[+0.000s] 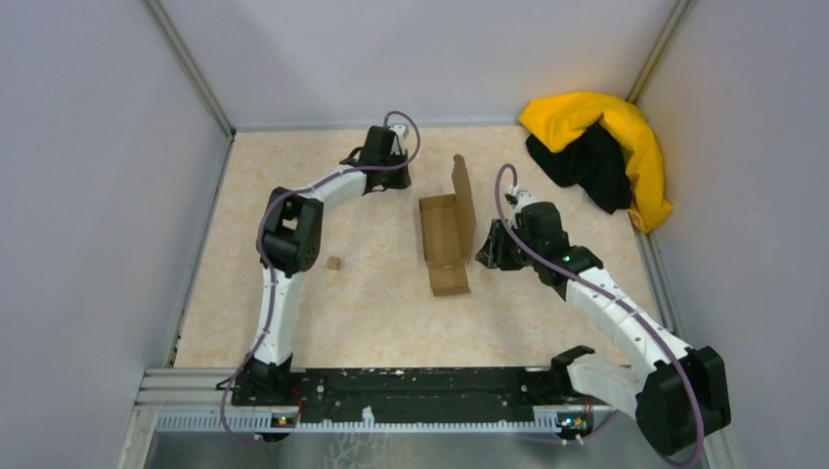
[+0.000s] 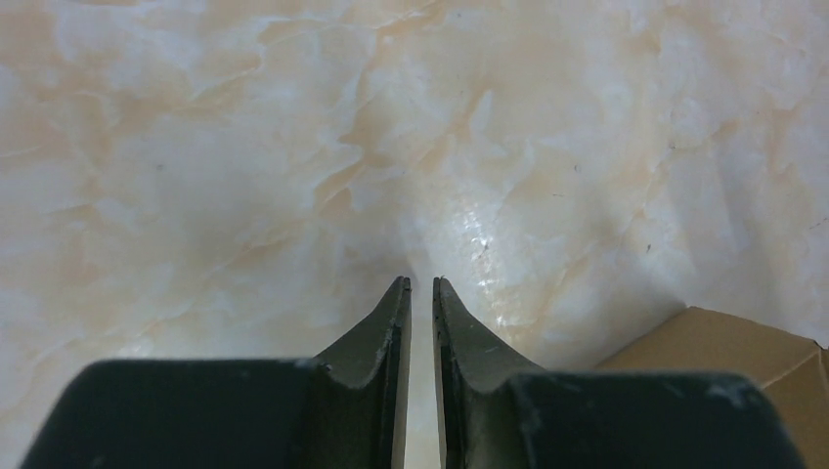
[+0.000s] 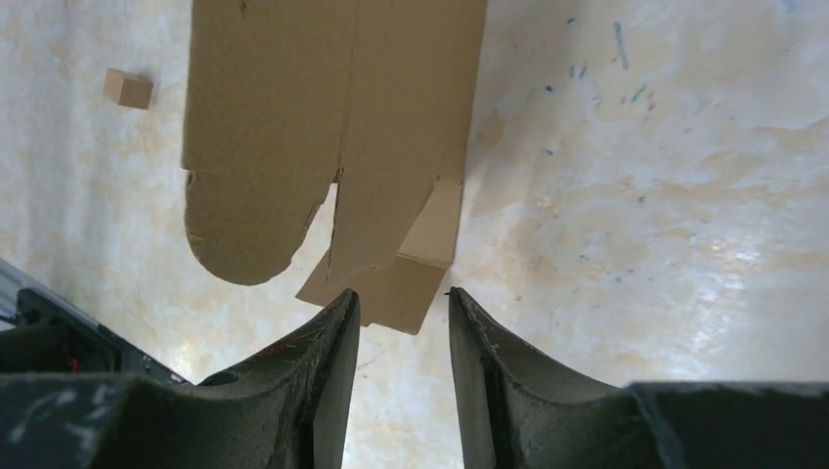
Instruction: Fold the paper box
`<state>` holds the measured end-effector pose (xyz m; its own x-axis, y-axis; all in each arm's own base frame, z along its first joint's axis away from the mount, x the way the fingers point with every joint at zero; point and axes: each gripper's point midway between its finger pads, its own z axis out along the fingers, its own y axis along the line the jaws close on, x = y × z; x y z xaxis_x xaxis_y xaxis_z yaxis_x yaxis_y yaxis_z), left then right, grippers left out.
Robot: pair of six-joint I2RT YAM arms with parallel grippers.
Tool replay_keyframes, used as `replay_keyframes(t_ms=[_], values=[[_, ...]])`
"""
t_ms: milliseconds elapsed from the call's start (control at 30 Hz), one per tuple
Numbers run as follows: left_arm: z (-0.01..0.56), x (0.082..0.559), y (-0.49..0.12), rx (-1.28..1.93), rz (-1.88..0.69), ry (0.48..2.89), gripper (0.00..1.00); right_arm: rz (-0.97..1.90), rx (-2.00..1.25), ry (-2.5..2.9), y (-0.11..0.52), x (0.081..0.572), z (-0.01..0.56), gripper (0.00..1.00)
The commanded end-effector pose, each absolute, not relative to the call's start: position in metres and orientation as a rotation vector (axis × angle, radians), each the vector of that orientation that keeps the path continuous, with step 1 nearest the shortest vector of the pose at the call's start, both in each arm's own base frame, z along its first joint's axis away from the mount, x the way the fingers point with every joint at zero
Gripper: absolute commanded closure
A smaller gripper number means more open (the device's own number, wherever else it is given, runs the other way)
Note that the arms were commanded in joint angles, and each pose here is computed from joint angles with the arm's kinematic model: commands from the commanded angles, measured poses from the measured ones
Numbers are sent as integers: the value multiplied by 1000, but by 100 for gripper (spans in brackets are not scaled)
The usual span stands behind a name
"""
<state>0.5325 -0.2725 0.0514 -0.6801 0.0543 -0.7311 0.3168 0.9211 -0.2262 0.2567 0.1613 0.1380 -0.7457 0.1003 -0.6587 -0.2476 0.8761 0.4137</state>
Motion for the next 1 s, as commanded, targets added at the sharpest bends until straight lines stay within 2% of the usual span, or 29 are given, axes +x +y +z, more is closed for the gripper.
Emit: replay_keyframes(t_ms=[0,267,567,967], values=[[57,544,-304,302,-614,2238,80,778,-120,2305,186,253,133,61],[52,531,-324,330,-744,2203,79,845,-129,2307,204,267,120,60],[49,502,-324,348,-783,2188,79,712,-150,2360,202,298,102,58],[46,444,-309,339,-793,2235,80,632,-109,2323,171,370,113,56]])
